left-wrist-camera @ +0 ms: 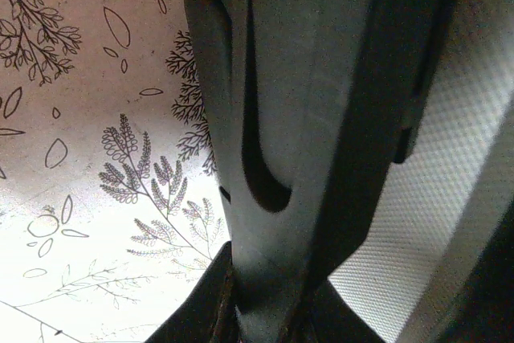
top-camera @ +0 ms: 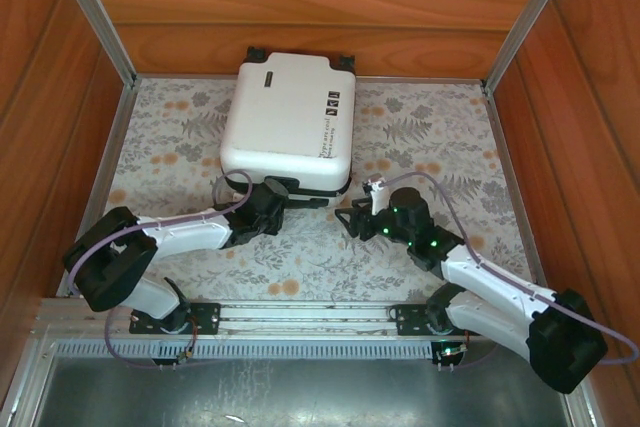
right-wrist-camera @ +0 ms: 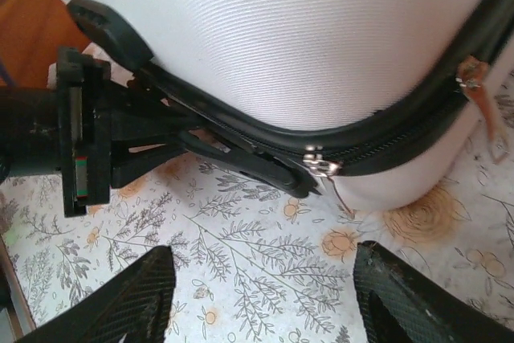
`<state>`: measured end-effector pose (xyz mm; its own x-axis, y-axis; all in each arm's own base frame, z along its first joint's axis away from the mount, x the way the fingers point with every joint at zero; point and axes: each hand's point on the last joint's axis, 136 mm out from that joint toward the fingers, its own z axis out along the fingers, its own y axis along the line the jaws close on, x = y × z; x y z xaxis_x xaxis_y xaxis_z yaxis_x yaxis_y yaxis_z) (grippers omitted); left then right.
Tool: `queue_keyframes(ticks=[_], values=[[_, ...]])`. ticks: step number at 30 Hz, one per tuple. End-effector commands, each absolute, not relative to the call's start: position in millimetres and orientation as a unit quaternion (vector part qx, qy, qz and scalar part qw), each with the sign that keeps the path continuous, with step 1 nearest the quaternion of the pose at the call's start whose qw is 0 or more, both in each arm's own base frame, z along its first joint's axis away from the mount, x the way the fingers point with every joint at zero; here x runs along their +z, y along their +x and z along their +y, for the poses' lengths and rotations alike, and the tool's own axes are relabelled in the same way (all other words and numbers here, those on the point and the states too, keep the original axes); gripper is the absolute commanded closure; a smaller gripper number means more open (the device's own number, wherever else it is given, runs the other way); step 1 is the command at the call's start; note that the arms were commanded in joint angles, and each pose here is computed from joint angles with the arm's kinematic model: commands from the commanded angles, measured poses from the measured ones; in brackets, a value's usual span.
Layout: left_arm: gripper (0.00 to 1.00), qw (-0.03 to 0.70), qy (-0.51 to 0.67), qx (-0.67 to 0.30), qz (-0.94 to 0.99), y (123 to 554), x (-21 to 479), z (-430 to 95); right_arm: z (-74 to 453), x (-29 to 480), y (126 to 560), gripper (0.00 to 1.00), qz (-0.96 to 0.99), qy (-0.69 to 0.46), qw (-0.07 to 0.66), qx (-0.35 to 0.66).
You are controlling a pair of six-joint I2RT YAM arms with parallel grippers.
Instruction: Pack the luggage
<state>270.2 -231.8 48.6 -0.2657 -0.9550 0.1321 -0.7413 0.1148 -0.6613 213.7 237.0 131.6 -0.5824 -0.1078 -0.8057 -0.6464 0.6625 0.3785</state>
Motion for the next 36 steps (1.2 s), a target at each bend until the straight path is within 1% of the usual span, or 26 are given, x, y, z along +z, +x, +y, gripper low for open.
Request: queue_keyframes(ticks=[1,8,17,19,21,25,28,36], values=[[1.00,0.162,-0.617,-0.172,0.751,231,-14,-171,238,119,220,0.35,0.828,-0.230,0.406,0.310],[1.00,0.162,-0.617,-0.177,0.749,231,-17,-168,242,103,242,0.41,0.851,-0.197,0.412,0.261],[1.00,0.162,-0.613,-0.182,0.752,228,-21,-166,254,104,268,0.53,0.852,-0.162,0.430,0.250],[1.00,0.154,-0.616,-0.181,0.751,224,-25,-166,256,106,272,0.61,0.849,-0.158,0.437,0.251],[1.00,0.149,-0.614,-0.177,0.755,220,-29,-165,255,106,276,0.73,0.848,-0.147,0.444,0.249],[1.00,0.152,-0.612,-0.173,0.757,218,-30,-161,258,108,281,0.87,0.847,-0.144,0.447,0.250],[1.00,0.160,-0.610,-0.172,0.757,218,-29,-157,253,111,281,0.99,0.849,-0.140,0.450,0.240],[1.00,0.190,-0.601,-0.149,0.762,213,-21,-137,220,119,276,1.00,0.855,-0.143,0.465,0.181]])
